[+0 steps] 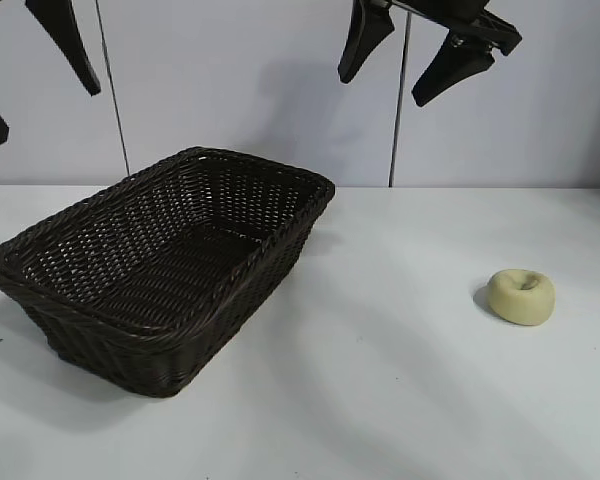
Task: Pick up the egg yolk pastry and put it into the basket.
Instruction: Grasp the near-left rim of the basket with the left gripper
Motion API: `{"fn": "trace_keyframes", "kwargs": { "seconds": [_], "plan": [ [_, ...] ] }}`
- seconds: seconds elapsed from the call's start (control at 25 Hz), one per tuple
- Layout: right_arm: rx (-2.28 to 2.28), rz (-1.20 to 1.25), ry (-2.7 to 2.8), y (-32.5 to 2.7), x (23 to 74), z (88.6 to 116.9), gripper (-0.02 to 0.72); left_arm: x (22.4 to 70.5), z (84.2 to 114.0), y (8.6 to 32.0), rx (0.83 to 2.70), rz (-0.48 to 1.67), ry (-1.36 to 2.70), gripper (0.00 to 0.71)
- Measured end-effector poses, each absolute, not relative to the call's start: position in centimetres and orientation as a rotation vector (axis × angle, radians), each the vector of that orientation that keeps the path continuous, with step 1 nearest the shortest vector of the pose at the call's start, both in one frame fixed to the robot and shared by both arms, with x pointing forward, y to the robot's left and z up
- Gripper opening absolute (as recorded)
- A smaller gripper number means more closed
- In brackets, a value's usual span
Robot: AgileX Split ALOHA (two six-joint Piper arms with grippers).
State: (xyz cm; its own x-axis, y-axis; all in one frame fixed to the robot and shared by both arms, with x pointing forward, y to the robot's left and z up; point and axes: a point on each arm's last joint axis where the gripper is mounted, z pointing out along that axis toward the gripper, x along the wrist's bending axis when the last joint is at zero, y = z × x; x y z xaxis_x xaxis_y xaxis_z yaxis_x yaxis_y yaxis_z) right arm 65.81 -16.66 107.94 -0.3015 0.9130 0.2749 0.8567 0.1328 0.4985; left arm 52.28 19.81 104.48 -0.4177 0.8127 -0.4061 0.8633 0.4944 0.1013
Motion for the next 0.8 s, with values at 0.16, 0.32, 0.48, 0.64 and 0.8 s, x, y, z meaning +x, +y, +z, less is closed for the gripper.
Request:
{"fn": "trace_keyframes", "kwargs": {
  "seconds": [0.16,0.32,0.48,0.64,0.8],
  "plan": [
    [1.796,0.898,2.290,-16.7,65.8,107.9,0.602,51.6,102.2,20.1,1.284,-0.190,2.433,0.508],
    [1.796,0.898,2.290,-16.7,65.8,107.9,0.602,51.0,100.6,20.4,1.199,-0.197,2.492,0.508],
    [1.796,0.898,2.290,-16.7,65.8,107.9,0.602,50.5,99.4,20.6,1.142,-0.204,2.532,0.508],
    [1.796,0.898,2.290,-16.7,65.8,107.9,0.602,50.1,98.5,20.3,1.105,-0.194,2.527,0.508],
    [1.796,0.898,2.290,-16.7,65.8,107.9,0.602,49.9,98.0,19.3,1.030,-0.192,2.502,0.508]
  ]
}}
